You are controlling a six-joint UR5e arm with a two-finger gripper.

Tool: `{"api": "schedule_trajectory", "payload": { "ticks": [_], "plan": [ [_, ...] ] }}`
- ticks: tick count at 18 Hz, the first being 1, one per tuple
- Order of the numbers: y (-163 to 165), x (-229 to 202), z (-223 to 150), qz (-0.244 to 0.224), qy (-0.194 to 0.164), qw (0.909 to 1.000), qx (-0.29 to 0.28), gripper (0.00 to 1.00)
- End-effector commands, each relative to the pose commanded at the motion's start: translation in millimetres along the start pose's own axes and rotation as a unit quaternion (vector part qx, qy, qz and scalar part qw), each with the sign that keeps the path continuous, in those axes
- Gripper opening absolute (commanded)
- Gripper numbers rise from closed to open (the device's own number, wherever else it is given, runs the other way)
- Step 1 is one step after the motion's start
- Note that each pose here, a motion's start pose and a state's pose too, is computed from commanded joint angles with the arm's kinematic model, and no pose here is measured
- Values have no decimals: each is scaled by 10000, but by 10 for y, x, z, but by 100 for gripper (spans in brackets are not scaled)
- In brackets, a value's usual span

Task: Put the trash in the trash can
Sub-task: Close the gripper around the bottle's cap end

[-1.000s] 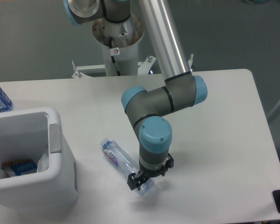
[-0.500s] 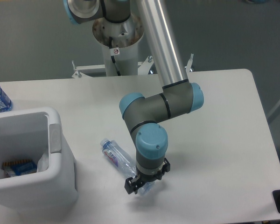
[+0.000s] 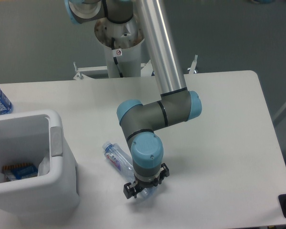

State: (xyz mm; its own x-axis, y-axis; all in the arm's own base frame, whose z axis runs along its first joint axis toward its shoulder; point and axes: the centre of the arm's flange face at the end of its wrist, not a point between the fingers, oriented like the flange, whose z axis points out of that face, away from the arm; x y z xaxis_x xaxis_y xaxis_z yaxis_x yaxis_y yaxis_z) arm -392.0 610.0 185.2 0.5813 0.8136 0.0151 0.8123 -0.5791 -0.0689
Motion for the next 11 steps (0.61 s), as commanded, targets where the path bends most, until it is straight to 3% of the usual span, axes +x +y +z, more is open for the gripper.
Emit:
{"api": "schedule_trajectory", "payload": {
  "ticks": [5, 11],
  "plan": [
    [2, -27, -2, -23, -131, 9999, 11, 72],
    [5, -34, -28, -23, -158, 9999, 32, 70]
  ]
}}
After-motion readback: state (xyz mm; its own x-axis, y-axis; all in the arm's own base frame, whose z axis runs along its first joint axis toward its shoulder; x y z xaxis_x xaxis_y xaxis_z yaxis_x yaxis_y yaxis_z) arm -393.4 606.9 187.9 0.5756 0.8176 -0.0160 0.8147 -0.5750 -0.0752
